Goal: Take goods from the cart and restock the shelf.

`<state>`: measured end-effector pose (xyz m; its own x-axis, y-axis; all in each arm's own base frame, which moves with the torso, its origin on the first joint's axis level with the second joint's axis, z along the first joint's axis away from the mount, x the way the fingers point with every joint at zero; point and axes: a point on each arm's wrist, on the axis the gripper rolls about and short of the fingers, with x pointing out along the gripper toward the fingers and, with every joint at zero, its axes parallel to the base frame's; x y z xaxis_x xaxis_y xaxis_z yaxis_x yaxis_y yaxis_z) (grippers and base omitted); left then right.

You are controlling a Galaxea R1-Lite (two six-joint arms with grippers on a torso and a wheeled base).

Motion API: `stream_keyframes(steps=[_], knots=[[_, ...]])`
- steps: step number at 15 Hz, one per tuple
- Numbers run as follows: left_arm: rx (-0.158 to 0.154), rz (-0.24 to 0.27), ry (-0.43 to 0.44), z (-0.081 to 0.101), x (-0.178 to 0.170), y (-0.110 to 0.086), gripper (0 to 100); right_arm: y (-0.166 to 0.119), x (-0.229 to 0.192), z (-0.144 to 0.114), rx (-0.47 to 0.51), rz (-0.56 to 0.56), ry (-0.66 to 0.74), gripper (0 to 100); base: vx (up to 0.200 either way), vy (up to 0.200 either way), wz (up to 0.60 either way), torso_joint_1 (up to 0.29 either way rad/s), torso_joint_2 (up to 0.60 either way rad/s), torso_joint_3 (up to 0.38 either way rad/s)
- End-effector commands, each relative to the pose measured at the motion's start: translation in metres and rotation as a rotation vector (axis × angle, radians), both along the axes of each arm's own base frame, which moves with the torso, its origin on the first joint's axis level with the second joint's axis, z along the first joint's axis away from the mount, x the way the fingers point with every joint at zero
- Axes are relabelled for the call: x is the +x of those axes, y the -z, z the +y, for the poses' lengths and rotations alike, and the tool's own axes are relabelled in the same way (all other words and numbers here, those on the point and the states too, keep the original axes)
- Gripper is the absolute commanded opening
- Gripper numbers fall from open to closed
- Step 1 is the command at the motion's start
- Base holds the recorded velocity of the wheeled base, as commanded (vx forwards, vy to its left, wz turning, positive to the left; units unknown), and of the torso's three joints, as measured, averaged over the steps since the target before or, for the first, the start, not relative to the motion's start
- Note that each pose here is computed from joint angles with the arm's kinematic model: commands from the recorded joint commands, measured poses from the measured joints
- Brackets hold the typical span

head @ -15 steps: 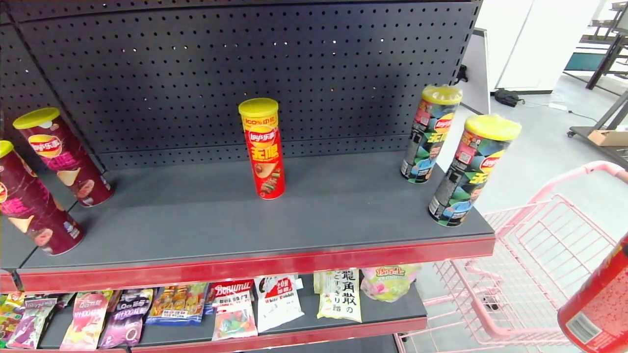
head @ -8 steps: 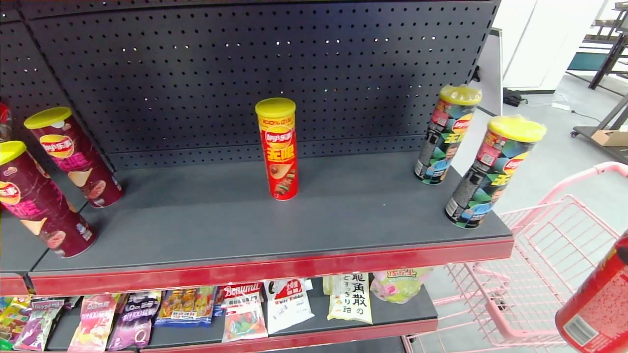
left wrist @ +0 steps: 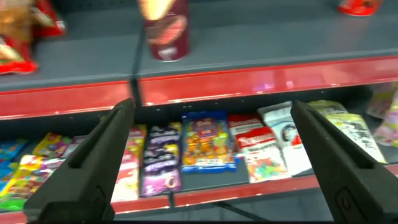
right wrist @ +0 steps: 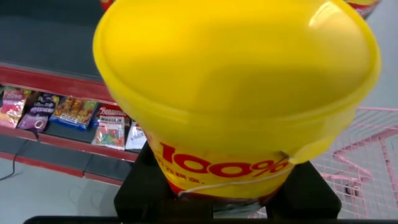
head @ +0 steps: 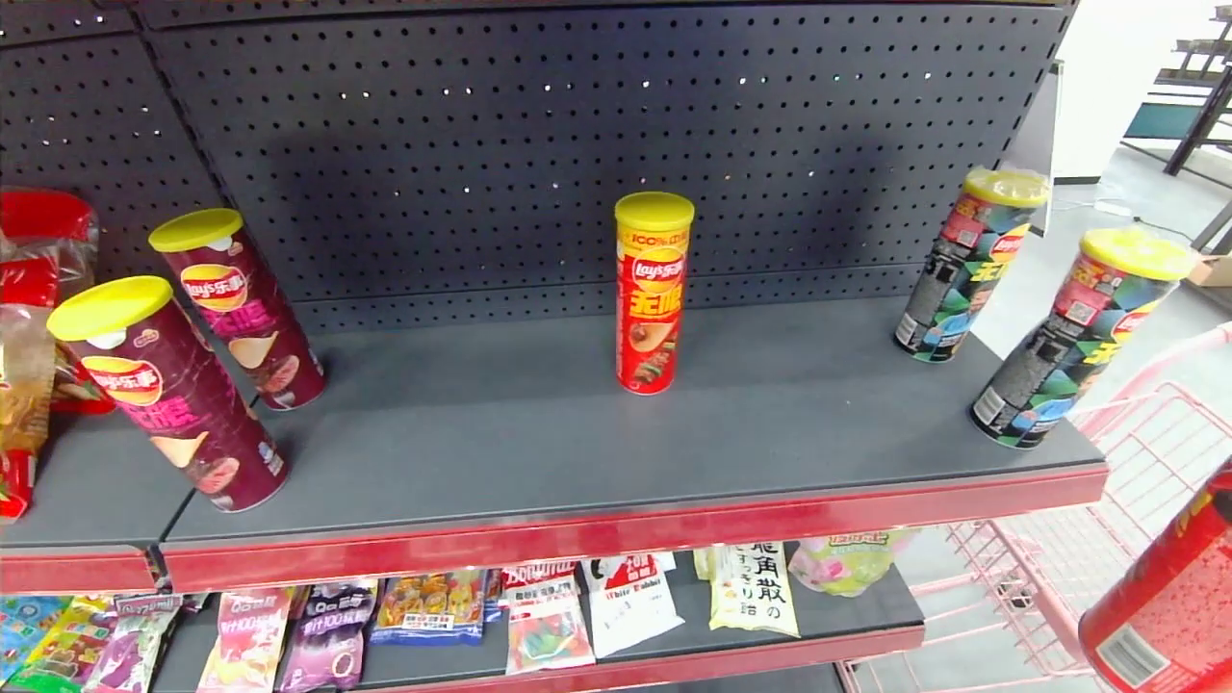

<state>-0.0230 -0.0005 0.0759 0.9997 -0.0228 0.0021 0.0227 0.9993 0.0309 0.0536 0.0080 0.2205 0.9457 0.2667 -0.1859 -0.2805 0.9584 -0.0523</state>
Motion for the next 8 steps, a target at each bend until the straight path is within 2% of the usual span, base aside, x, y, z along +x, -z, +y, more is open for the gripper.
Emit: stream_keyframes(steps=[1, 3, 8], knots=[[0.0, 0.001, 0.0, 0.0, 0.0, 0.0, 100, -0.0007, -0.0031, -0.0001, 0.003, -0.013, -0.002, 0, 0.0, 0.0, 0.0, 0.0, 0.0, 0.0], [0.0, 0.001, 0.0, 0.0, 0.0, 0.0, 100, 0.0055, -0.0055, 0.0002, -0.002, -0.004, -0.018, 0, 0.0, 0.0, 0.0, 0.0, 0.0, 0.0], [0.0, 0.001, 0.0, 0.0, 0.0, 0.0, 100, 0.0061, -0.0071, 0.0048, 0.007, -0.004, -0.13, 0, 0.2, 0.0, 0.0, -0.004, 0.0, 0.001]])
